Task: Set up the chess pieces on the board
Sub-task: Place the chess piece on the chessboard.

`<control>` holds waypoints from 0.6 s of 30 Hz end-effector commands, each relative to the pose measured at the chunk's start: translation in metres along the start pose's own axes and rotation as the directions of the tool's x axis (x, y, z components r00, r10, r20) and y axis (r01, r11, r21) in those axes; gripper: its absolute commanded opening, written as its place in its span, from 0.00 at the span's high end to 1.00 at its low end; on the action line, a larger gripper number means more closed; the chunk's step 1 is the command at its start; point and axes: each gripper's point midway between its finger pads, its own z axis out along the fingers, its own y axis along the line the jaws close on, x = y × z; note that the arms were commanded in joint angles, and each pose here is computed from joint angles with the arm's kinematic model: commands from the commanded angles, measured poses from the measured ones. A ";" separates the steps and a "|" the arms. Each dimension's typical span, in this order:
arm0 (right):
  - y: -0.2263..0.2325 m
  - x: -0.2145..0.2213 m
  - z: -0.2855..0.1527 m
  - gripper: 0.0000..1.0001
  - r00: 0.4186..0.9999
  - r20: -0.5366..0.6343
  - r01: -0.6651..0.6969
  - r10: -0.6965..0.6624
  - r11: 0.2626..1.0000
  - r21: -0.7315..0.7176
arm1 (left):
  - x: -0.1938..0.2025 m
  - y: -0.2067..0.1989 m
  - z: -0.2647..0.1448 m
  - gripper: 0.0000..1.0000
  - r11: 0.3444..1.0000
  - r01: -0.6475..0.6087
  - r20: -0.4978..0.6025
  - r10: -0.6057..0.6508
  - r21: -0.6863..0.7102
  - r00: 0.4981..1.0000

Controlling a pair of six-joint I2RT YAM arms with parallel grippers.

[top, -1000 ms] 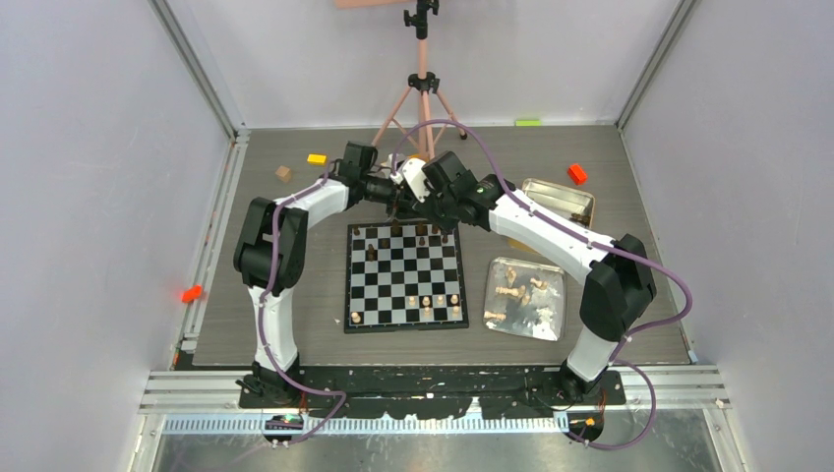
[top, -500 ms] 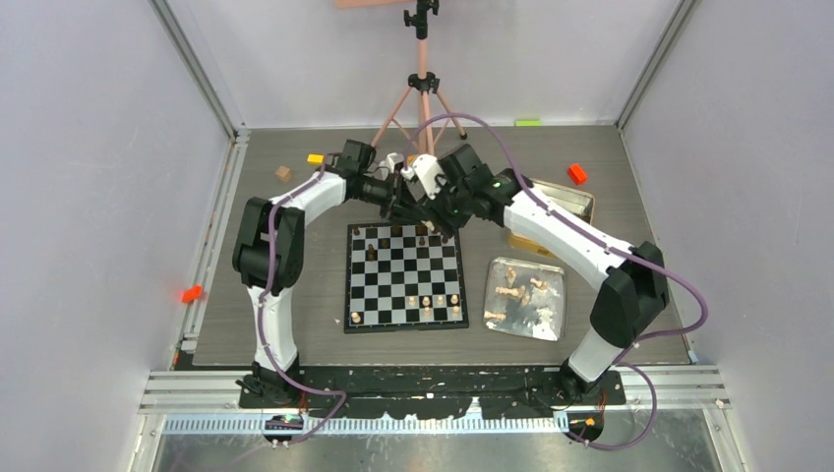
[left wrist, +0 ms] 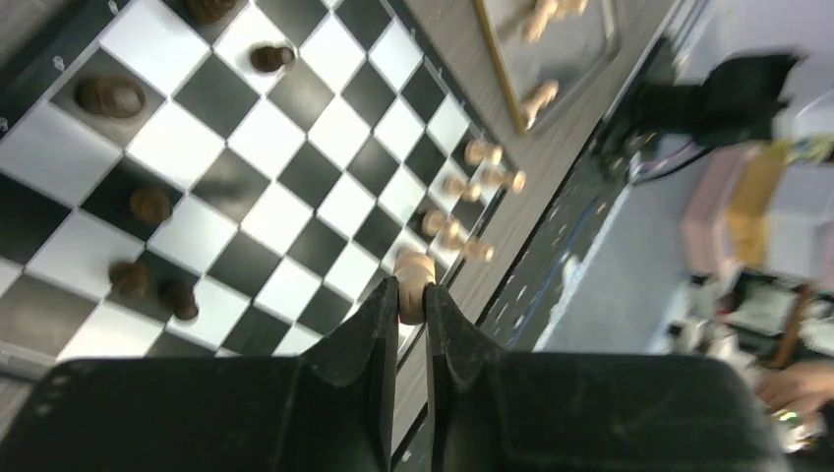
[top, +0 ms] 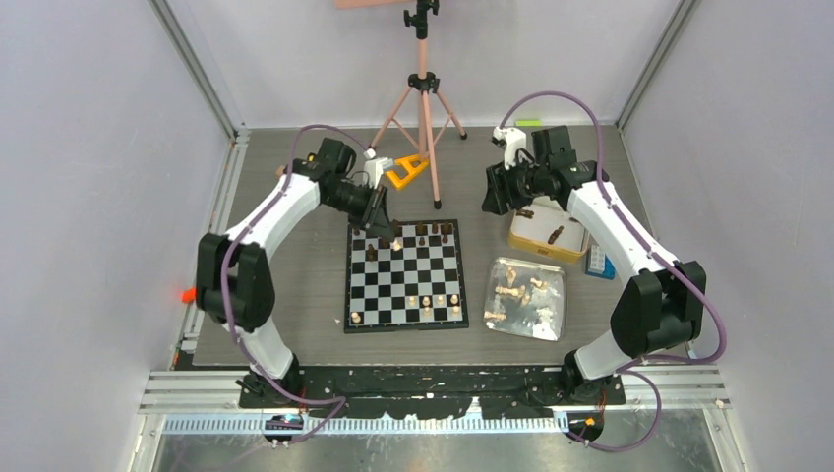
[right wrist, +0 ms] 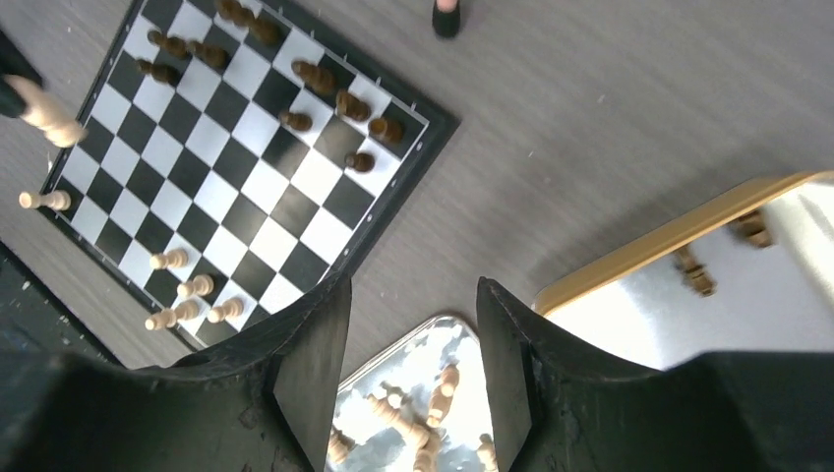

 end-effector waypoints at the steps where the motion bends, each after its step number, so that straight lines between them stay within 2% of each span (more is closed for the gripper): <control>1: 0.013 0.008 -0.003 0.45 0.999 0.045 -0.014 0.018 0.995 -0.094 | 0.039 0.001 -0.012 1.00 0.942 -0.316 -0.097 0.306 -0.114 0.947; 4: 0.013 0.021 0.000 0.45 0.999 0.030 -0.015 0.018 0.994 -0.107 | 0.064 -0.005 -0.006 1.00 0.869 -0.472 -0.182 0.445 -0.147 0.877; 6: 0.014 0.029 0.003 0.46 1.000 0.022 -0.015 0.018 0.993 -0.118 | 0.080 -0.011 -0.001 1.00 0.802 -0.576 -0.227 0.539 -0.155 0.811; 9: 0.016 0.038 0.006 0.46 1.000 0.019 -0.018 0.021 0.991 -0.134 | 0.097 -0.014 0.006 1.00 0.721 -0.676 -0.262 0.630 -0.153 0.731; 18: 0.016 0.046 0.008 0.47 1.000 0.019 -0.009 0.012 0.991 -0.132 | 0.108 -0.024 0.013 1.00 0.616 -0.779 -0.227 0.747 -0.117 0.625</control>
